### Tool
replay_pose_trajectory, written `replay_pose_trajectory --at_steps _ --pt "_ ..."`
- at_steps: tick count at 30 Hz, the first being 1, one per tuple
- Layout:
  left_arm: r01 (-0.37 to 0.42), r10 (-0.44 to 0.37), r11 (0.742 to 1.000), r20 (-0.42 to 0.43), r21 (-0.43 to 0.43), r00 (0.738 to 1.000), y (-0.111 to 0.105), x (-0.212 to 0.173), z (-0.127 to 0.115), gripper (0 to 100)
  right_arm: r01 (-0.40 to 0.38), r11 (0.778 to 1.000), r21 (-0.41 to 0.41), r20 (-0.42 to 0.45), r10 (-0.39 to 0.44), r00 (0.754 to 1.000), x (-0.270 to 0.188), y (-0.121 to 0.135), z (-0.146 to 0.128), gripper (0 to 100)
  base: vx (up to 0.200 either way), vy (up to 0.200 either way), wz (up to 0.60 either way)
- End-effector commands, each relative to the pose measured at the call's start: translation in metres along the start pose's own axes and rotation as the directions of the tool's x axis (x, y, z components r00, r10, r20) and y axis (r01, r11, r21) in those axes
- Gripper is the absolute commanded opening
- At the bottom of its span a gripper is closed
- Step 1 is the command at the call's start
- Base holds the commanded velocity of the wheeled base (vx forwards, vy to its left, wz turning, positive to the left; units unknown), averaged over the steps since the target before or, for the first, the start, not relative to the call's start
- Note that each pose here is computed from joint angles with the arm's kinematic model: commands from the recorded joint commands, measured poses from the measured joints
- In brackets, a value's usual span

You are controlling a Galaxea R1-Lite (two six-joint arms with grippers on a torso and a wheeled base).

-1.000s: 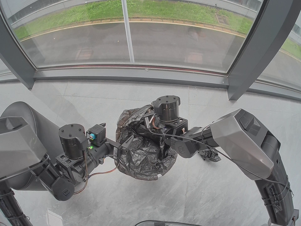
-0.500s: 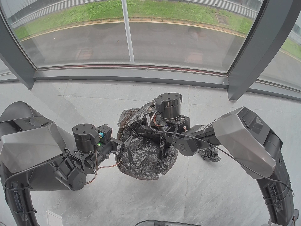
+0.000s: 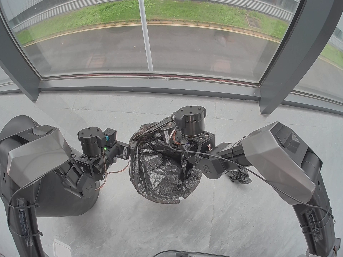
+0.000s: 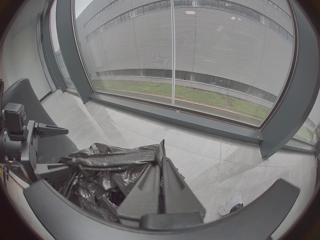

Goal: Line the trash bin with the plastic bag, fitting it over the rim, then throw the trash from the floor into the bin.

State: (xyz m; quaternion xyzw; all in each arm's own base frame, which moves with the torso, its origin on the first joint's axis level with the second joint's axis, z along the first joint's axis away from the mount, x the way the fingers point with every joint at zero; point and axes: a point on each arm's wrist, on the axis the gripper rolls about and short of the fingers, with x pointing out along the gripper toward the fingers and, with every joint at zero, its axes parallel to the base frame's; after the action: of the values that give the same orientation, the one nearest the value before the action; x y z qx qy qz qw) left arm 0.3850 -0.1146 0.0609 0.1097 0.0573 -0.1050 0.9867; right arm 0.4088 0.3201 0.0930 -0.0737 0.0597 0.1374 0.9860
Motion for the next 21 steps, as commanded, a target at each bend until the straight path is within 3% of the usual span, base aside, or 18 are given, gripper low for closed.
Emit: replay_pose_trajectory --at_steps 1,21 --pt "-0.022 0.022 1.0 -0.01 -0.009 1.0 0.008 0.004 -0.006 100 -0.004 1.0 0.001 0.005 0.004 1.0 -0.002 0.001 0.003 0 0.0 0.0 0.0" --pt "-0.057 0.055 0.998 -0.045 -0.04 0.997 0.019 0.018 -0.029 100 0.01 1.0 0.005 0.009 -0.01 1.0 0.012 0.001 -0.013 0 0.0 0.0 0.0"
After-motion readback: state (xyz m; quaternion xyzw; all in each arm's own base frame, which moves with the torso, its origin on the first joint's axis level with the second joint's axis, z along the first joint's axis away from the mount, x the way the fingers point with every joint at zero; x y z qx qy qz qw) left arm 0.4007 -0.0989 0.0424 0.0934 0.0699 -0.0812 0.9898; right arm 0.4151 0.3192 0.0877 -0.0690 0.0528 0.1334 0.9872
